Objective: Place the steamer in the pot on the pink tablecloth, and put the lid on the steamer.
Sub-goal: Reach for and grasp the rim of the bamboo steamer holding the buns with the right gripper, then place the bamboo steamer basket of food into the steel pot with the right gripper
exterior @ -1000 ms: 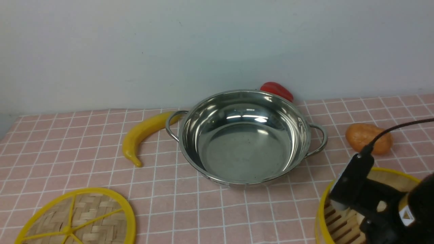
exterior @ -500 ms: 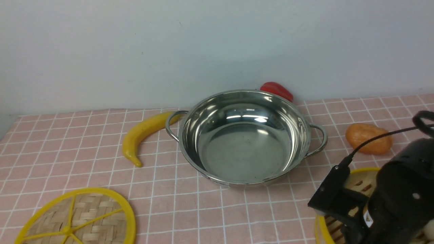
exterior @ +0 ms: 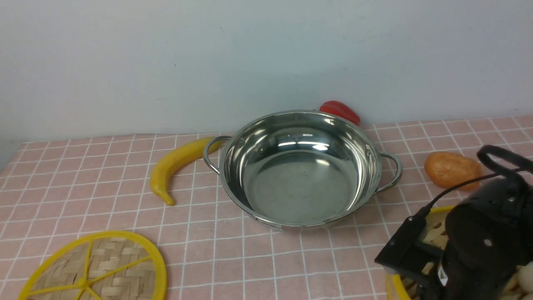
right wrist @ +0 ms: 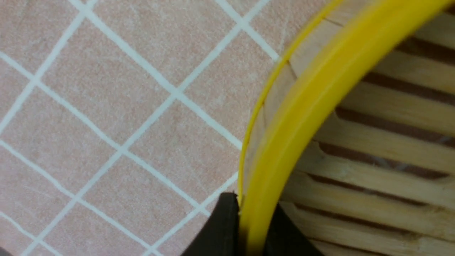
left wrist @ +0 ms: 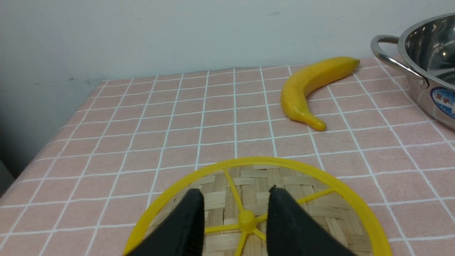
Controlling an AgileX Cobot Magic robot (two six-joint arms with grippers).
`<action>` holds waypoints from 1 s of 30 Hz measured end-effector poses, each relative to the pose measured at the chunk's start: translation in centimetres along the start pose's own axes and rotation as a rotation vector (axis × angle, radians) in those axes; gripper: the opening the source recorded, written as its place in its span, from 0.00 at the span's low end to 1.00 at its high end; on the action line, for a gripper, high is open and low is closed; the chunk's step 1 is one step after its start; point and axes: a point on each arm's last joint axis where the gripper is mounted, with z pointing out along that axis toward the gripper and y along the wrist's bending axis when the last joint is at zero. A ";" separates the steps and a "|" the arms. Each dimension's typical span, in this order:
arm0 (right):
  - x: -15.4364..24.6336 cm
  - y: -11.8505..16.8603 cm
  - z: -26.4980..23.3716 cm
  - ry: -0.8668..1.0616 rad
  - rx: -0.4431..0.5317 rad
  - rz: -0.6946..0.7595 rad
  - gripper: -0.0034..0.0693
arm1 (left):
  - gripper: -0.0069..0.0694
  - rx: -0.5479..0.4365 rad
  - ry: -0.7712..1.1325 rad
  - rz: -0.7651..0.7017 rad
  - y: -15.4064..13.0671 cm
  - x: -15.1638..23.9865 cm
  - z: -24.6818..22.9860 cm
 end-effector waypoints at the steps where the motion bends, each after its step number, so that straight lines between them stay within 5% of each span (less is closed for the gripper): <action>1: 0.0 0.0 0.0 0.002 0.002 0.003 0.13 | 0.41 0.000 0.000 0.000 0.0 0.0 0.0; 20: 2.1 -0.7 -12.6 -0.266 0.163 -0.068 0.14 | 0.41 0.000 0.000 0.000 0.0 0.0 0.0; 30: -5.3 -0.8 -14.8 -0.299 0.150 -0.322 0.14 | 0.41 0.000 0.000 0.000 0.0 0.0 0.0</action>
